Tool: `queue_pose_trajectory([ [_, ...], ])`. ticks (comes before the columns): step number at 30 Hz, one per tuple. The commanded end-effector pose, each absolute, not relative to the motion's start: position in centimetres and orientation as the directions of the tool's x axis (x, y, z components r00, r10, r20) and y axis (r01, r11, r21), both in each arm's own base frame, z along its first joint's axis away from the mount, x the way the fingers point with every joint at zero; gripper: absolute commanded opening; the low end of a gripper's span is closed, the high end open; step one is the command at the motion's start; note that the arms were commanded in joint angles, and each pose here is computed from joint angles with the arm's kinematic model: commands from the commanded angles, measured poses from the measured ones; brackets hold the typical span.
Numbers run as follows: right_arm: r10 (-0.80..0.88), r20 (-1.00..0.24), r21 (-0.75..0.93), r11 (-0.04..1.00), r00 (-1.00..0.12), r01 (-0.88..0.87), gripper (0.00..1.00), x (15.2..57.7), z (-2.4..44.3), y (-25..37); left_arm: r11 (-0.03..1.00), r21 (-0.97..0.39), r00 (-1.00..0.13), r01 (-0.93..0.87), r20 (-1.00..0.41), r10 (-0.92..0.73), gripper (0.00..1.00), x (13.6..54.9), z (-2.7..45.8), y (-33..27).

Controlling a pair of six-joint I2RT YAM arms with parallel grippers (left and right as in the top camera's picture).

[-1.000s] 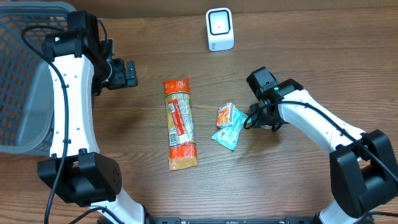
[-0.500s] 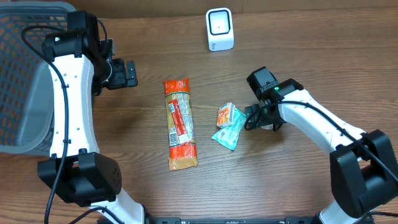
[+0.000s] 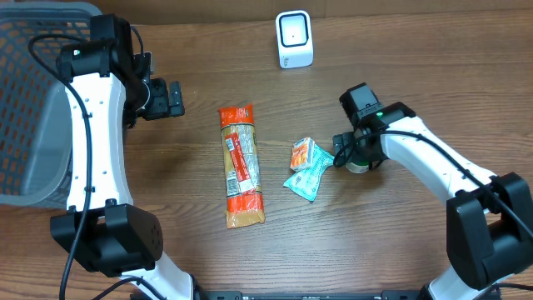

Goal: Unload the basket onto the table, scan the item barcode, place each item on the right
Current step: 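Lower the right gripper around the jar and close on it, then hold the jar in the right gripper above the table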

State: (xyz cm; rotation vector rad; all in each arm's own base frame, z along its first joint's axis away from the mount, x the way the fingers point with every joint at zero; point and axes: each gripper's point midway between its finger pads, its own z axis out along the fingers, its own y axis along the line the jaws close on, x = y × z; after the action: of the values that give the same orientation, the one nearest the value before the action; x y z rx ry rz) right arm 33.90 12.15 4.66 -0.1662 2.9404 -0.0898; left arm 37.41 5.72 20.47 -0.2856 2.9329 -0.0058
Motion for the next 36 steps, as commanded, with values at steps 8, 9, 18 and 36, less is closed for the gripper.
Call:
queue_pose_trajectory([
  [8,-0.101,-0.165,-0.001,0.995,-0.981,-0.102,0.85,33.3,4.5,12.8,0.985,-0.027,-0.957,-0.172,-0.233,-0.173,1.00,37.4,21.9,5.5],
  [9,-0.101,-0.164,-0.002,0.995,-0.981,-0.102,0.84,33.3,4.5,12.8,0.985,-0.027,-0.957,-0.171,-0.233,-0.173,1.00,37.4,21.9,5.5],
  [18,-0.100,-0.183,0.004,0.995,-0.978,-0.102,0.82,33.2,3.2,12.8,0.985,-0.027,-0.957,-0.172,-0.233,-0.173,1.00,37.4,21.9,5.5],
  [36,-0.104,-0.224,-0.010,0.994,-0.969,-0.104,0.88,33.7,2.3,12.6,0.985,-0.027,-0.957,-0.172,-0.233,-0.173,1.00,37.4,21.9,5.5],
])
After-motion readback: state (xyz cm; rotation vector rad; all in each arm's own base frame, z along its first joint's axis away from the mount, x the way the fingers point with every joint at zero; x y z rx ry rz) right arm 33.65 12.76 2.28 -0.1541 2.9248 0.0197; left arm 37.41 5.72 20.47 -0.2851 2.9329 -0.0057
